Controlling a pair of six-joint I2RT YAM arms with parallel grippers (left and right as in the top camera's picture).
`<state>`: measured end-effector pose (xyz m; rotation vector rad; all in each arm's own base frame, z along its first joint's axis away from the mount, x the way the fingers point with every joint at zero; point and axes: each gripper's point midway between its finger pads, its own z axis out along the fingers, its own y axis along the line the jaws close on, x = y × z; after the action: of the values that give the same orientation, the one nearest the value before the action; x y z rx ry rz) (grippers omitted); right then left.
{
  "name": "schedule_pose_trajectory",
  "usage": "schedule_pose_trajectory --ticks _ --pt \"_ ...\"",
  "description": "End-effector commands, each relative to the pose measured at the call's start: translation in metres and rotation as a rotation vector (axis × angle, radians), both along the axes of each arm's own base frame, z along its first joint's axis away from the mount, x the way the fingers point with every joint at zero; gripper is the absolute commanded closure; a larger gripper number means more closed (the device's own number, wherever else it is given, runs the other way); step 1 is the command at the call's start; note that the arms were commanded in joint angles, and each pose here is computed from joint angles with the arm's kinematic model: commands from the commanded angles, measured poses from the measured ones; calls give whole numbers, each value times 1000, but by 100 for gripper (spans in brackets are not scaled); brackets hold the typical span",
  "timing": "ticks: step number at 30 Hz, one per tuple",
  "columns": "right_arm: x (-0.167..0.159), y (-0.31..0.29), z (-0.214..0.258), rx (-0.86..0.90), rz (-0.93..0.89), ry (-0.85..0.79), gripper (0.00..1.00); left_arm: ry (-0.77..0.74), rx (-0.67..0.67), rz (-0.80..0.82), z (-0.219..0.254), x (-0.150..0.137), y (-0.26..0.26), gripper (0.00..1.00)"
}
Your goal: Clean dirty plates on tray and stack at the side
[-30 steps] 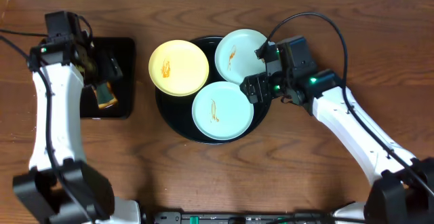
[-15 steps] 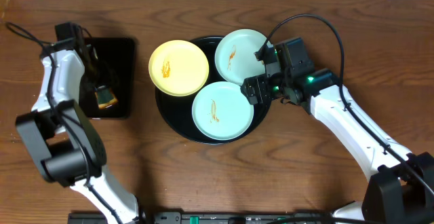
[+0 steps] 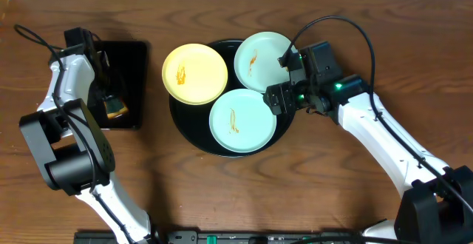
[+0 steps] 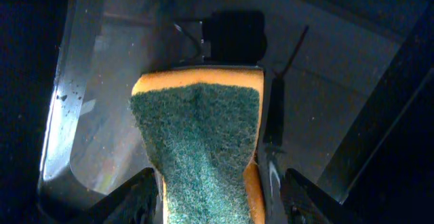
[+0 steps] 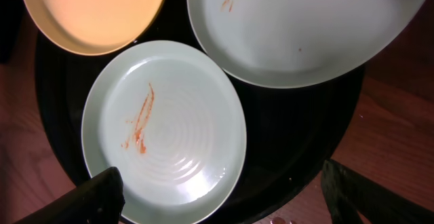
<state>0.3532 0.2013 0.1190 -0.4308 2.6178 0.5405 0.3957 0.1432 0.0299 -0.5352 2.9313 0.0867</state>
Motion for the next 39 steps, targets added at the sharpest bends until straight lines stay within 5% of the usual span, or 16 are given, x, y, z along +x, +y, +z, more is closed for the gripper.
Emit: schedule_pose_trajectory --ticks 1,39 --pt "5 0 2 -16 -12 -13 9 20 4 -1 -9 -2 4 40" --pt "3 -1 1 -22 -14 -5 11 31 0 0 -32 -5 3 62"
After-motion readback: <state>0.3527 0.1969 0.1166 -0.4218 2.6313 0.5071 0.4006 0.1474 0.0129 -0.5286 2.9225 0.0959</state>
